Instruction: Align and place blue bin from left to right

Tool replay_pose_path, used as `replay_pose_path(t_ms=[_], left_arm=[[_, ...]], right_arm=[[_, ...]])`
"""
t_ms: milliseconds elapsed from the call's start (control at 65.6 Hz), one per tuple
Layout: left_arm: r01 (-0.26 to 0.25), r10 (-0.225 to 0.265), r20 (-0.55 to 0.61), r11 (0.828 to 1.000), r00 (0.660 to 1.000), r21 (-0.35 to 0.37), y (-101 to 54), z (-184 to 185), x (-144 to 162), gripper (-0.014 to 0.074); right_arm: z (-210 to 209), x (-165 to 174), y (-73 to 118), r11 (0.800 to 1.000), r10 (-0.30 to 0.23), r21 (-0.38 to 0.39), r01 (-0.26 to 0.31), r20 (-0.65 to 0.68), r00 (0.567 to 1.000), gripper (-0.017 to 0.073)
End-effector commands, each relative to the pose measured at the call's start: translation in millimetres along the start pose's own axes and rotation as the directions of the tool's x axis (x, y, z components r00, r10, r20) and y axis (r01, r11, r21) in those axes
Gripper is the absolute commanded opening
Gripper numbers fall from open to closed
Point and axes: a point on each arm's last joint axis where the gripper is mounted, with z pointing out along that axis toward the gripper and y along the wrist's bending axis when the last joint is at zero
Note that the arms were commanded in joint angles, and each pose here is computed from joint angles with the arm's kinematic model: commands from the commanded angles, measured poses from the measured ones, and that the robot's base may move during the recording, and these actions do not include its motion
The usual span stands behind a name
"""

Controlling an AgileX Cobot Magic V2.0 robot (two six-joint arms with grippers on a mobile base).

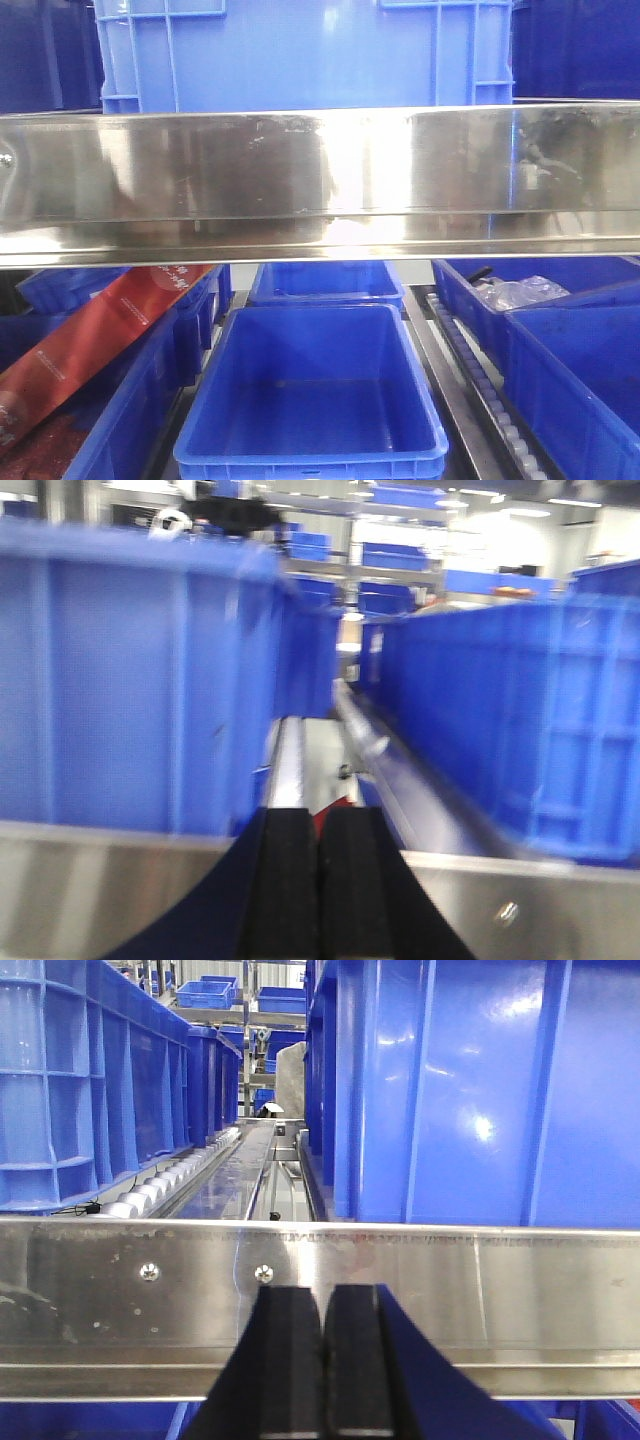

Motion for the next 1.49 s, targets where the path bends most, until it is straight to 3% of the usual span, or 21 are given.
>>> replay_pose_path(t_ms=[0, 168, 457, 838, 1036, 1478], left_arm=[[-0.025, 0.026, 0.034, 1.000, 0.999, -0.007, 1.3, -6, 11, -0.0111], [-0.039, 0.039, 0.050, 0.999, 0.998, -0.008, 2.4, -12, 27, -0.0111], [-0.028, 0.027, 0.033, 0.999, 0.999, 0.045, -0.4, -12, 29, -0.0111], [-0.028, 0.027, 0.024, 0.999, 0.999, 0.043, -0.3, -12, 29, -0.0111], [-0.068, 0.069, -0.025, 0.997, 0.997, 0.040, 0.2, -12, 34, -0.0111], [-0.081, 0.082, -0.020, 0.996, 0.996, 0.041, 0.1, -12, 34, -0.0111]], right_arm=[[0, -3, -0.5, 1.000, -0.004, 0.008, 0.004, 0.029, 1.000, -0.0078], [0, -3, -0.5, 1.000, -0.004, 0.008, 0.004, 0.029, 1.000, -0.0078], [0, -3, -0.5, 1.000, -0.004, 0.008, 0.004, 0.029, 1.000, -0.0078], [0, -3, -0.5, 1.000, -0.004, 0.008, 0.004, 0.029, 1.000, -0.0078], [0, -3, -0.5, 1.000, -0.004, 0.008, 0.004, 0.029, 1.000, -0.0078], [0, -3, -0.5, 1.000, -0.004, 0.008, 0.004, 0.029, 1.000, -0.0078]])
